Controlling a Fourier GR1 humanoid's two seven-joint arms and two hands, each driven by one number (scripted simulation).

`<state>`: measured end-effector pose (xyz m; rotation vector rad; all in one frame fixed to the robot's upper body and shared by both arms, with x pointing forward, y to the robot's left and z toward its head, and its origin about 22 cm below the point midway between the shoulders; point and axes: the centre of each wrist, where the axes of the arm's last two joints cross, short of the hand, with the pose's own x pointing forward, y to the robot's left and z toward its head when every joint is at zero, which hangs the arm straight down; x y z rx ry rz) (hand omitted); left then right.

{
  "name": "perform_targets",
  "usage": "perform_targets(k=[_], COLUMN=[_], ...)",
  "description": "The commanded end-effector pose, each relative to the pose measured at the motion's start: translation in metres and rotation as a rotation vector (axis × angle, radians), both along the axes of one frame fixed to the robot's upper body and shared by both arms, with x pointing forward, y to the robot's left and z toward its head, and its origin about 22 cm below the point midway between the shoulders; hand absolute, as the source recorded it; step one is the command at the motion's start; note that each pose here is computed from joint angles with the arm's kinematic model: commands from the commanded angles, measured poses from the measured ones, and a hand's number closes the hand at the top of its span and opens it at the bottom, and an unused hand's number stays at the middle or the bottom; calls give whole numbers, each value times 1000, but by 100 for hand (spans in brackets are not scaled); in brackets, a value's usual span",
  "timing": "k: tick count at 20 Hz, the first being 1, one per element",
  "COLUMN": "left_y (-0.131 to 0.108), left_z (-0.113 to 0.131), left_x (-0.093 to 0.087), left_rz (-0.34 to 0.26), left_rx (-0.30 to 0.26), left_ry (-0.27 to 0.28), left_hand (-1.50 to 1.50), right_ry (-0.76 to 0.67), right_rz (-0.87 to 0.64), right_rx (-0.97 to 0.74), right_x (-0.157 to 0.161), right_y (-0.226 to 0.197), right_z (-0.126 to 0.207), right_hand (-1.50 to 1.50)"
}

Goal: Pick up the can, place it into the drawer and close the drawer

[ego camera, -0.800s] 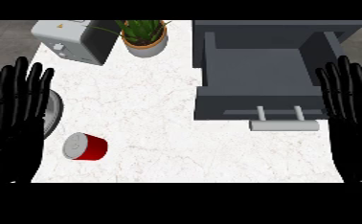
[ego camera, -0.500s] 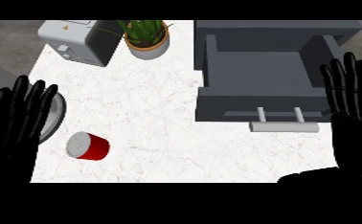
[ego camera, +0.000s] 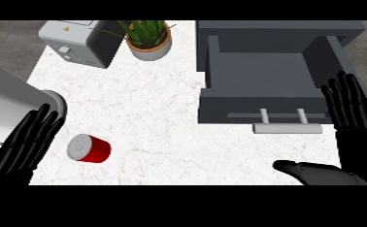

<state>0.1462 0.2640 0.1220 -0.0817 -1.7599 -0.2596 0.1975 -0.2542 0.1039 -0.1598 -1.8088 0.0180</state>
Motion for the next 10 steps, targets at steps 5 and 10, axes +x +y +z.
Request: perform_targets(k=[5, 10], left_y=[23, 21], left_z=[18, 5], left_x=[-30, -27], left_rz=[23, 72], left_rx=[-10, -43], left_ry=[56, 88], left_hand=[-150, -150], right_ry=[24, 35], right_rz=[-16, -26], right_rx=[3, 4], right_x=[-23, -31], right_y=[-7, -6], right_z=[-9, -18], right_hand=[-150, -150])
